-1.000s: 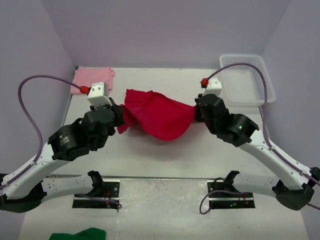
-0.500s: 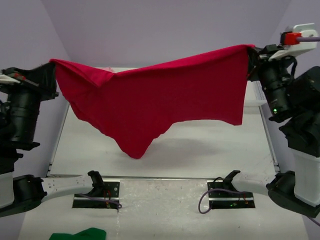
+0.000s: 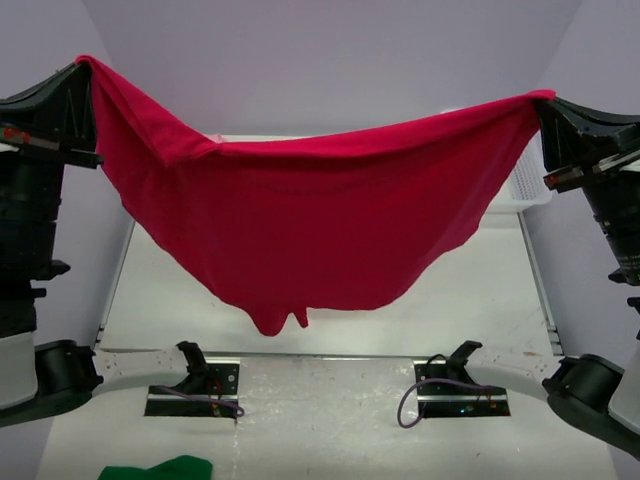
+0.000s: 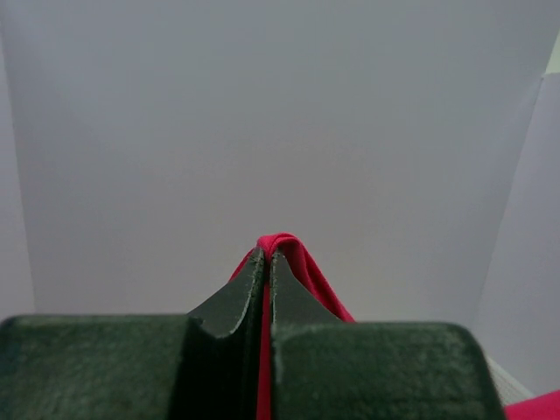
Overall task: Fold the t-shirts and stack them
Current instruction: Flatten out the tshirt
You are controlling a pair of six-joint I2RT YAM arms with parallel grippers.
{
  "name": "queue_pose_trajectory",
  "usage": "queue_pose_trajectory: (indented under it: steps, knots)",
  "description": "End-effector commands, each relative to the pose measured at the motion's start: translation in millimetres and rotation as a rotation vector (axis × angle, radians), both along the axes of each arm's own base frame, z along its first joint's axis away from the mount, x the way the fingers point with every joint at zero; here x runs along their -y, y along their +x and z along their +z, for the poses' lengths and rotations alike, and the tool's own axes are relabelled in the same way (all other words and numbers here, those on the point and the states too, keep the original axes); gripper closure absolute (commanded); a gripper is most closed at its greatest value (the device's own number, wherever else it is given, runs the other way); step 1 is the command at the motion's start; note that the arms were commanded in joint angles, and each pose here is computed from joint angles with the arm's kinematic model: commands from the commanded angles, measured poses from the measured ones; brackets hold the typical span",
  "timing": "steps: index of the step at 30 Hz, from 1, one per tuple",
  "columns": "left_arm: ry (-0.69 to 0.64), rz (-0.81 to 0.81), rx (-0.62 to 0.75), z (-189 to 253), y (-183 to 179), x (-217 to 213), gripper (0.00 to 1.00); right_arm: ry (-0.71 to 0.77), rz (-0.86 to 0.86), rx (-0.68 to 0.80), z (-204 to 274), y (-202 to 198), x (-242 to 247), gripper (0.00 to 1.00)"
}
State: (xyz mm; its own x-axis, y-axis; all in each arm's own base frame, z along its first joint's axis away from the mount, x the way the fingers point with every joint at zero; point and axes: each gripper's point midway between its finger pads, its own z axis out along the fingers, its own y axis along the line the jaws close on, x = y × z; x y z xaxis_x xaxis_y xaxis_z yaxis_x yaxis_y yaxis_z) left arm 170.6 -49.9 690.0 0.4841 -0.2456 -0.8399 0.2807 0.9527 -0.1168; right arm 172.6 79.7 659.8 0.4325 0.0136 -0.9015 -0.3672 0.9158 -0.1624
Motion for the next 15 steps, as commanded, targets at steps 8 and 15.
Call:
queue_pose_trajectory:
  steps: [8, 15]
  knots:
    - [0.195, 0.203, 0.046, 20, 115, 101, 1.00, -0.151, -0.170, -0.034, -10, 104, -34, 1.00]
    - [0.216, 0.104, -0.142, -68, 285, 100, 1.00, -0.126, -0.223, -0.111, -32, 167, -30, 1.00]
